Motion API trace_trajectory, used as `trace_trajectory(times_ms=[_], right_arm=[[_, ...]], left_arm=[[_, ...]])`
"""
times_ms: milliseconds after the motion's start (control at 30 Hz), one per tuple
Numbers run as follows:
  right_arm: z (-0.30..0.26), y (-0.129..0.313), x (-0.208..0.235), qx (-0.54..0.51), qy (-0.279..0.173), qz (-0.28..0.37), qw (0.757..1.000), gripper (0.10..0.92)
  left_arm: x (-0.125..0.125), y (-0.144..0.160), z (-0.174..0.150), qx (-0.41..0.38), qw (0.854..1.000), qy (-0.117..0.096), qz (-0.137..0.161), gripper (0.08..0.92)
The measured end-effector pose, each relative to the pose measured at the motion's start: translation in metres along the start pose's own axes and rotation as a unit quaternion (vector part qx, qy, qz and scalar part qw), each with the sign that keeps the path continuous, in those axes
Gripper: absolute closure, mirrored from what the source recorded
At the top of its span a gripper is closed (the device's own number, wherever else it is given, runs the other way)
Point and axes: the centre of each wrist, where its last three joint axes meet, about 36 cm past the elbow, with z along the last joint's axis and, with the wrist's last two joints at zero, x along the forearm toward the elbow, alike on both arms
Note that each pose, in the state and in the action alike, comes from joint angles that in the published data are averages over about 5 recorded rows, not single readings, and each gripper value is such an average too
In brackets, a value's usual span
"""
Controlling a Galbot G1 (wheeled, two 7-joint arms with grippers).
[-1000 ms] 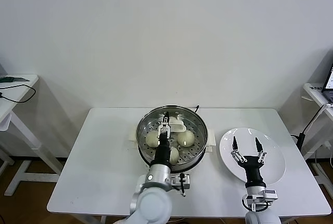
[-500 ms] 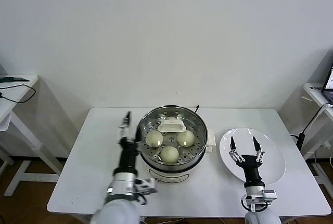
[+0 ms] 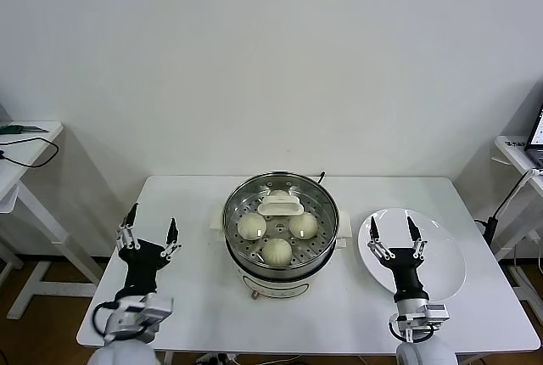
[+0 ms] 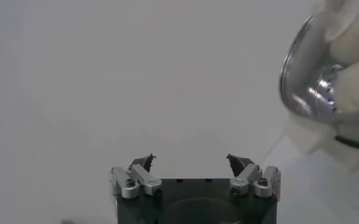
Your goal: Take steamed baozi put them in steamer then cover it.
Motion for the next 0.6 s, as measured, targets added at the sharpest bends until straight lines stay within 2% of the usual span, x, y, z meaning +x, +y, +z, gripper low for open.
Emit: trace_trajectory(times_ms=[300,600], right_arm=[[-0.014,0.004,-0.002,0.000,-0.010,-0.004,1.000,0.200],[-0.020,0.009,-0.002,-0.001,-0.015,-0.008,1.000,0.200]], left_arm=[[0.012,0.002,0.028,0.093,0.995,-0.041,-0.023,0.177],[0.019,0.001,0.044,0.136,0.988,-0.056,-0.043,0.177]])
